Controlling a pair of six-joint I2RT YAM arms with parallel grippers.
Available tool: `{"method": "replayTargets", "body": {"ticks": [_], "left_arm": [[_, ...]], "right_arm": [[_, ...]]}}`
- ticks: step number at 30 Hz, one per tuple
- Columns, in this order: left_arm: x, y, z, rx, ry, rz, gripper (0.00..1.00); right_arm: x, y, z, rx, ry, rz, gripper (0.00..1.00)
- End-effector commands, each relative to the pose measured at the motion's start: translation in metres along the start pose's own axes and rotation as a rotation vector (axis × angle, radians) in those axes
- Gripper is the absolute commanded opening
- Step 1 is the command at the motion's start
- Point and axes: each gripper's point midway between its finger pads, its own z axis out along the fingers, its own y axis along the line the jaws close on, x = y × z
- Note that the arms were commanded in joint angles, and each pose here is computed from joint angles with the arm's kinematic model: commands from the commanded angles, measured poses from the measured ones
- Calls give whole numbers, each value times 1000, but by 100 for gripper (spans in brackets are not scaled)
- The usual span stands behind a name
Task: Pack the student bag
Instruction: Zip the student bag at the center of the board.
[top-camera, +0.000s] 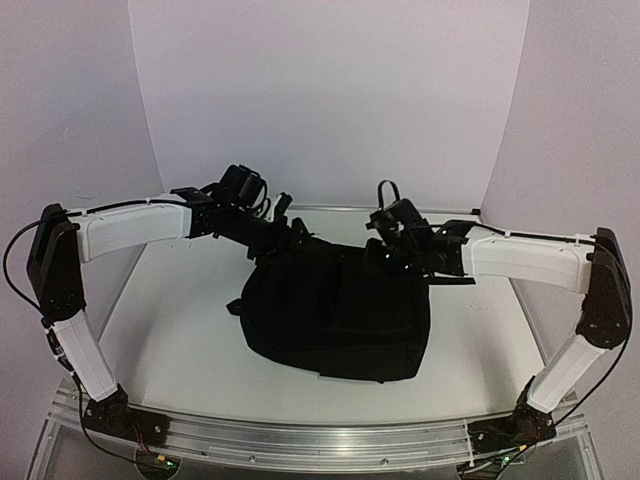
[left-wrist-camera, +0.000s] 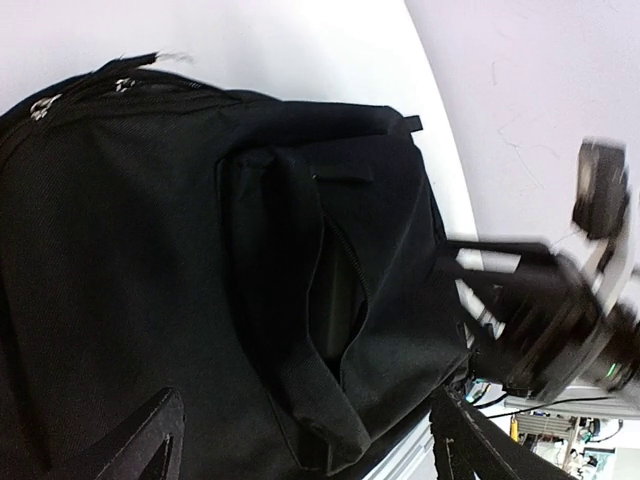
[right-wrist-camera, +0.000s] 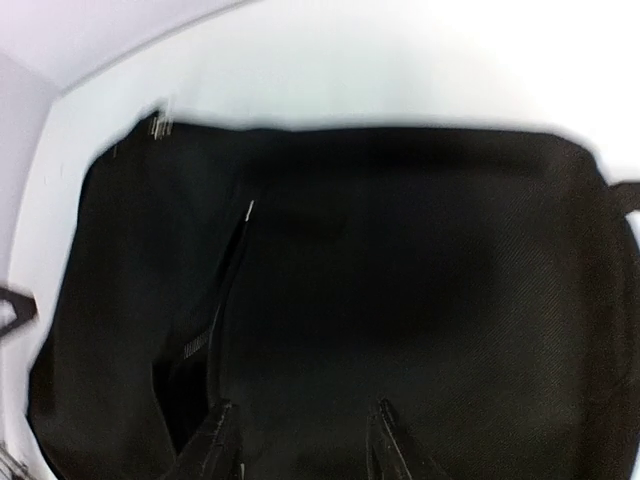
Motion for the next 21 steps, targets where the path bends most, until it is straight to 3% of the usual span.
{"method": "replayTargets", "body": {"ticks": [1, 6, 10, 17, 21], "left_arm": [[-20, -20, 7, 74, -13, 59, 85], [-18, -15, 22, 71, 8, 52, 83], [-10, -11, 34, 71, 41, 42, 76], [4, -10, 52, 85, 91, 27, 77], [8, -8, 58, 90, 108, 19, 64]], "right_arm": [[-60, -7, -10, -62, -54, 12, 41], [-83, -17, 15, -74, -22, 8, 43], [-84, -12, 34, -117, 32, -4, 41], [-69, 0, 59, -165, 113, -21, 40], [-58, 6, 68, -206, 155, -4, 40]]}}
